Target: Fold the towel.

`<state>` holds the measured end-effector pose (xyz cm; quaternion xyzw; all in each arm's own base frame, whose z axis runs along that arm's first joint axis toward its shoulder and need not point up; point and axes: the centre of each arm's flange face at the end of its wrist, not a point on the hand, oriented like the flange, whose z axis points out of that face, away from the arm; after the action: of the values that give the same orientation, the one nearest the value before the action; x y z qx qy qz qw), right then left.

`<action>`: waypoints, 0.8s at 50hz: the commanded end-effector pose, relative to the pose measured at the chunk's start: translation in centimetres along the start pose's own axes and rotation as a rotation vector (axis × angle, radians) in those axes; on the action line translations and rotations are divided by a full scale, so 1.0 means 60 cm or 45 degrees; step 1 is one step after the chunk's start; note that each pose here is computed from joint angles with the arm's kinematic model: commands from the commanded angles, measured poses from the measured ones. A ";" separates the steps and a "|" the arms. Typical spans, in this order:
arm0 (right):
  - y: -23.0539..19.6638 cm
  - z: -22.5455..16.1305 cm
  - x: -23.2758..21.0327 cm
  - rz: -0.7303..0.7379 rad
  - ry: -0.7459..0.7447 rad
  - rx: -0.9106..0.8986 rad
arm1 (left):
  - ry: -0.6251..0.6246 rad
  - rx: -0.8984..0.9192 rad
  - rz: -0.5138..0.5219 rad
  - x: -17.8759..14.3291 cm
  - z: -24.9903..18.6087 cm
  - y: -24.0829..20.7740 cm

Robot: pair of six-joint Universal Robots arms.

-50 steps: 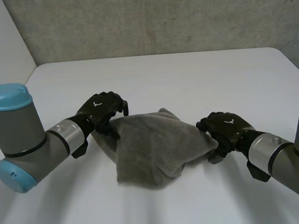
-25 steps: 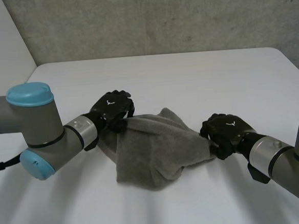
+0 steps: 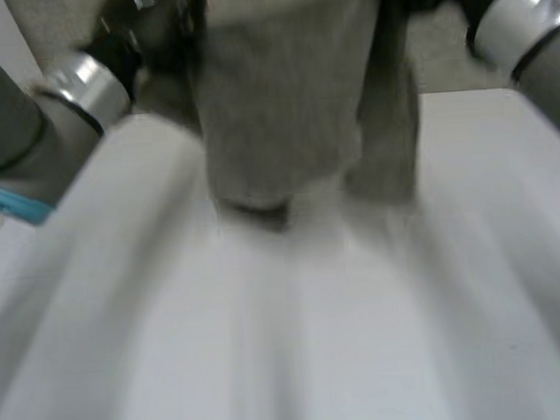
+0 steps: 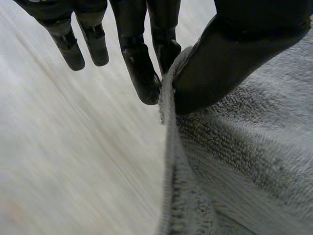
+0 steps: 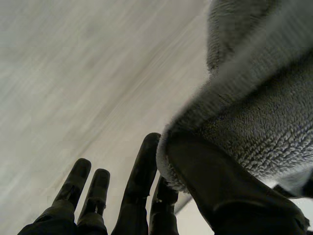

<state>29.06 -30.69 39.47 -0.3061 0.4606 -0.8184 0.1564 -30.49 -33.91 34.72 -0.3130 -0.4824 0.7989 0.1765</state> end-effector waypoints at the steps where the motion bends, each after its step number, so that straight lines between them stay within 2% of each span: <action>1: -0.053 -0.026 -0.004 0.009 0.019 0.295 | -0.079 0.351 -0.017 -0.044 -0.034 -0.125; 4: -0.025 -0.039 -0.022 0.017 -0.035 0.226 | -0.057 0.293 -0.052 -0.048 -0.046 -0.098; 6: 0.021 -0.073 -0.067 -0.016 -0.164 0.112 | 0.009 0.140 -0.102 -0.039 -0.083 -0.042; 7: 0.021 -0.073 -0.067 -0.016 -0.165 0.111 | 0.010 0.139 -0.102 -0.039 -0.083 -0.042; 9: 0.075 -0.115 -0.103 -0.090 -0.257 -0.035 | 0.093 0.017 -0.145 -0.013 -0.121 0.004; 11: 0.100 -0.138 -0.119 -0.113 -0.298 -0.119 | 0.127 -0.044 -0.162 0.000 -0.137 0.029; 12: 0.100 -0.139 -0.119 -0.114 -0.299 -0.120 | 0.127 -0.045 -0.162 0.000 -0.137 0.029; 14: 0.156 -0.183 -0.148 -0.122 -0.377 -0.313 | 0.168 -0.171 -0.159 0.025 -0.170 0.080; 15: 0.156 -0.183 -0.148 -0.122 -0.377 -0.314 | 0.168 -0.172 -0.159 0.025 -0.170 0.081; 17: 0.217 -0.224 -0.174 -0.106 -0.459 -0.509 | 0.189 -0.315 -0.133 0.043 -0.199 0.135; 22: 0.268 -0.257 -0.191 -0.106 -0.504 -0.682 | 0.253 -0.509 -0.111 0.068 -0.230 0.185; 28: 0.285 -0.264 -0.192 -0.100 -0.432 -0.777 | 0.324 -0.661 -0.130 0.090 -0.254 0.203; 40: 0.283 -0.258 -0.178 -0.020 -0.284 -0.826 | 0.320 -0.689 -0.155 0.090 -0.263 0.200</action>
<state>26.95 -23.37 14.86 -0.4585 0.6613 -0.5868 0.0903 -23.82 -26.06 16.70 -0.4200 -0.6692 0.5823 0.1917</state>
